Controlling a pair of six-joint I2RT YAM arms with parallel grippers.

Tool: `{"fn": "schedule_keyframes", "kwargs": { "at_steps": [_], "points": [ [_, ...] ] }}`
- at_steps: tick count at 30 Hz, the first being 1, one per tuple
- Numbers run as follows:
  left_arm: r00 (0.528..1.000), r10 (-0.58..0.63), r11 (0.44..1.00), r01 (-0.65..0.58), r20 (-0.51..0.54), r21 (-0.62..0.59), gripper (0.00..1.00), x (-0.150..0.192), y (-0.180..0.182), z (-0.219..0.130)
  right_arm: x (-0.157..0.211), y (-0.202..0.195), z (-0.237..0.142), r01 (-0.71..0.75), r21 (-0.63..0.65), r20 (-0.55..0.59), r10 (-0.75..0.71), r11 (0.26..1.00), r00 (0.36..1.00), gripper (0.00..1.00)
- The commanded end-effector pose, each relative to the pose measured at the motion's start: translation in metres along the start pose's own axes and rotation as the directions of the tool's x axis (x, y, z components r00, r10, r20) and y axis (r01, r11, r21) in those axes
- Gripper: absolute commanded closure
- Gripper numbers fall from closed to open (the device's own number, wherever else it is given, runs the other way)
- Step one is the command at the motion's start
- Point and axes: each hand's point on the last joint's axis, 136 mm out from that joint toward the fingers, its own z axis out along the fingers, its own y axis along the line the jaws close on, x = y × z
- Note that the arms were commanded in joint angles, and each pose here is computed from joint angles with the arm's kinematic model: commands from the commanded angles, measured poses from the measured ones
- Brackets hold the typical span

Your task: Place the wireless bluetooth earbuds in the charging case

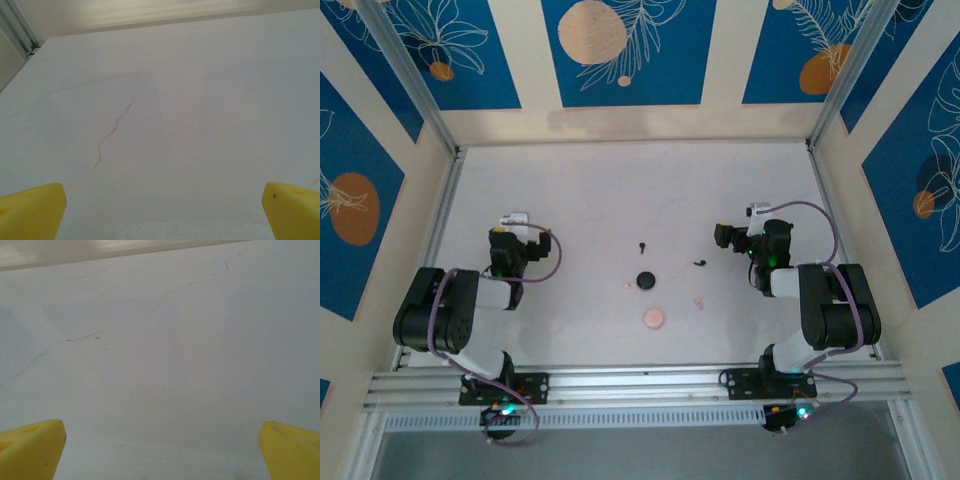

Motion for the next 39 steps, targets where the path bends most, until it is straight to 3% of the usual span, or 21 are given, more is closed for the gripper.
{"fn": "schedule_keyframes", "kwargs": {
  "at_steps": [1,25,32,39],
  "points": [
    [1.0,-0.002,1.0,0.002,0.02,0.008,0.0,-0.008,0.0,0.002,-0.011,0.0,-0.001,0.032,0.007,0.037,-0.032,0.999,0.999,0.01],
    [0.999,0.005,0.999,-0.007,0.042,0.042,0.01,-0.01,-0.006,-0.002,-0.019,0.003,-0.005,0.028,0.001,0.028,-0.028,1.0,0.999,0.01],
    [0.999,0.034,0.998,-0.034,0.0,0.044,0.09,-0.044,-0.006,-0.017,-0.048,0.019,-0.037,-0.091,0.0,-0.138,0.09,0.996,0.986,0.01],
    [0.994,-0.004,0.985,0.023,-0.109,0.173,0.22,-0.094,-0.038,-0.04,-0.069,0.057,-0.089,-0.227,-0.05,-0.309,0.202,0.973,0.929,0.01]
  ]
}}
